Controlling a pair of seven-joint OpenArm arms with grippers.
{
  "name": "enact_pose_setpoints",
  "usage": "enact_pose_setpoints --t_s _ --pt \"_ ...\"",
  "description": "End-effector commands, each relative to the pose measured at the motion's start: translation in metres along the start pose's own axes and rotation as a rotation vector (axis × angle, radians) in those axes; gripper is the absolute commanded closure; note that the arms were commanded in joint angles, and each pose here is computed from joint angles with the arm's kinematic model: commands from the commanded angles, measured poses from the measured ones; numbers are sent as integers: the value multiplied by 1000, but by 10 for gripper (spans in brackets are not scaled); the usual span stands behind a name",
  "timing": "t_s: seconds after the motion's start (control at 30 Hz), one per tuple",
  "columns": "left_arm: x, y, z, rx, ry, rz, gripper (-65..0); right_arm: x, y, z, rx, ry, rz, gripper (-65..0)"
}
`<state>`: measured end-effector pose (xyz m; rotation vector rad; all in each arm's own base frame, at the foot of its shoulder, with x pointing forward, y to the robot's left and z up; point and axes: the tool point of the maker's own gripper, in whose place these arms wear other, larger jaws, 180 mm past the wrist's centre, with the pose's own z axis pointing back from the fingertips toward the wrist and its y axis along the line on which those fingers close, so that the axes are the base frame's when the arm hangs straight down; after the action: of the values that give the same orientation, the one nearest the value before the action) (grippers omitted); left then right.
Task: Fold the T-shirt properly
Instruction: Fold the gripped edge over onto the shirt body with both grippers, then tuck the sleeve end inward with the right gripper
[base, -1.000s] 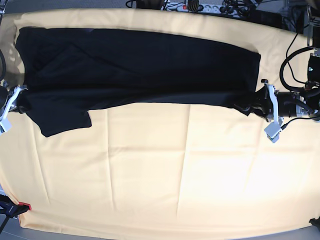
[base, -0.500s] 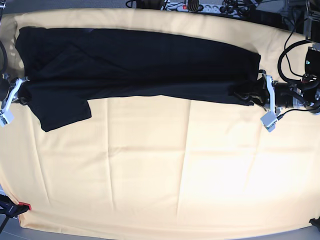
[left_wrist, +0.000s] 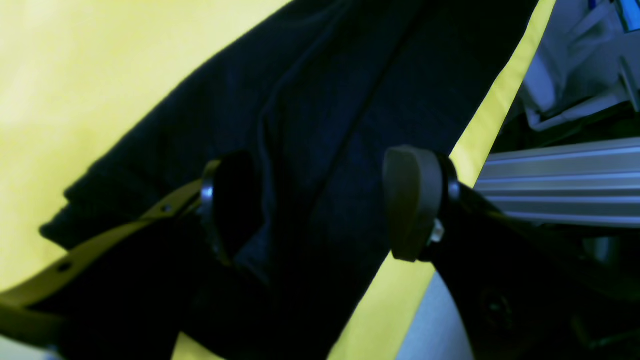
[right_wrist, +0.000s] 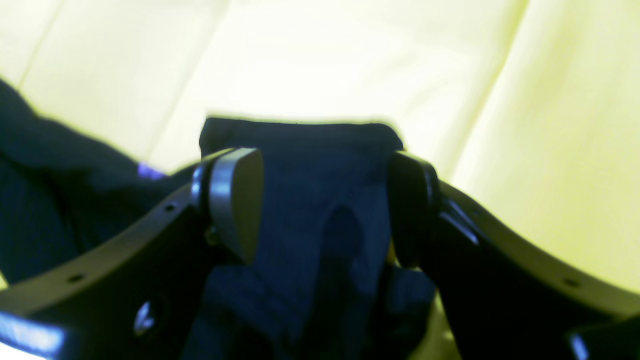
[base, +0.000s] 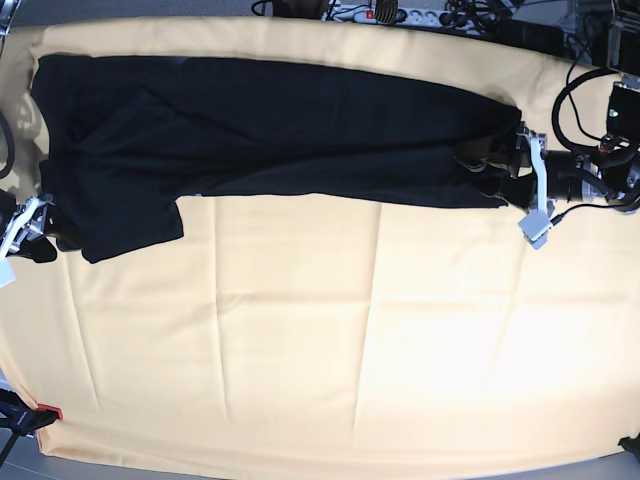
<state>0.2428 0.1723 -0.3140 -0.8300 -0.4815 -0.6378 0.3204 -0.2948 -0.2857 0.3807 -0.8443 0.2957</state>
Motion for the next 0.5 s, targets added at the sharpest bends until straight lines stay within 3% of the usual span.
enact_pose_setpoints --t_s 0.0,0.17,0.3,0.4,0.47 --pt "11 -1 8 3 -29 -24 -422 13 -2 1 -18 -44 24 -409" --pt "10 -1 8 2 -28 -23 -422 -4 -25 -31 -193 -36 3 -409" --pt "9 -2 8 1 -26 -20 -422 -28 -57 -43 -333 3 -133 -409" --pt "7 -2 7 -1 -23 -16 -422 -49 -61 -57 -301 20 -252 -409" --pt "7 -2 7 0 -25 -16 -422 -58 -53 -67 -222 27 -296 -407"
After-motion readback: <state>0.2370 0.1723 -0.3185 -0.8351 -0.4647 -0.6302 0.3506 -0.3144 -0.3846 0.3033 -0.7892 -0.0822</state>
